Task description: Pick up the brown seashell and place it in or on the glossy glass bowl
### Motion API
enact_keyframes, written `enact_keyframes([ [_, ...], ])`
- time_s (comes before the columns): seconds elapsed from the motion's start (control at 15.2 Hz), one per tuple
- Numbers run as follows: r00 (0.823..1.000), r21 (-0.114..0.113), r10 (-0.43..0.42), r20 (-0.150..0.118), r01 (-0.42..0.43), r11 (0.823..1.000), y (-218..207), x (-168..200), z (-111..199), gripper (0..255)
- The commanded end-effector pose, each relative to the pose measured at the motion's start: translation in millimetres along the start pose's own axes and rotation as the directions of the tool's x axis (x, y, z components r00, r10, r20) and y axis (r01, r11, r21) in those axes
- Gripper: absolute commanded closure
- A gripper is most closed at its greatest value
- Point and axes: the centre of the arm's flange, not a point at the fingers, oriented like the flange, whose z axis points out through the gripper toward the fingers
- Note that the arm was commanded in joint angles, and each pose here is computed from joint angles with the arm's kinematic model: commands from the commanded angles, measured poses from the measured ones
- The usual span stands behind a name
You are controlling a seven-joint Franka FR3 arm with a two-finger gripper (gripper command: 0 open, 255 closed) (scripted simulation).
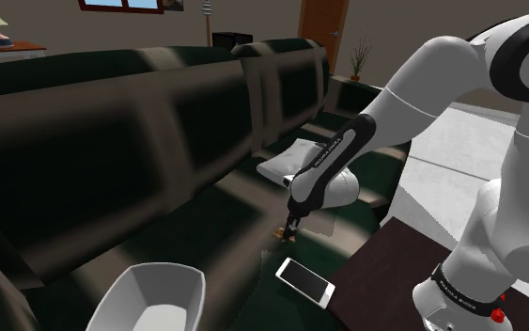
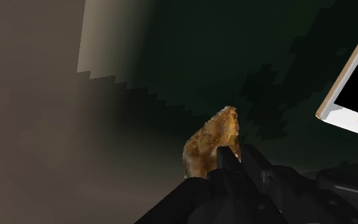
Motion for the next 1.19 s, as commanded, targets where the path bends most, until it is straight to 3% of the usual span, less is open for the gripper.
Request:
enact_keyframes([
  [0.0,1.000,0.009,-0.003,0.015,0.003,1.000,-3.7,-2.5,-4.9,255],
  [0.13,1.000,0.007,-0.002,0.010,0.002,1.000,-2.6,-2.1,-5.6,255],
  [0.2,1.000,0.007,-0.002,0.010,0.002,1.000,-2.6,-2.1,-5.6,0],
  [0.33,0.990,-0.157,-0.083,0.111,0.100,0.983,-23.9,29.0,-21.3,0],
  [0.4,0.987,-0.181,-0.094,0.128,0.116,0.977,-27.6,33.8,-23.2,0],
  [0.86,0.987,-0.181,-0.094,0.128,0.116,0.977,-19.9,29.5,15.8,0],
  [1.12,0.987,-0.181,-0.094,0.128,0.116,0.977,-19.9,29.5,15.8,0],
])
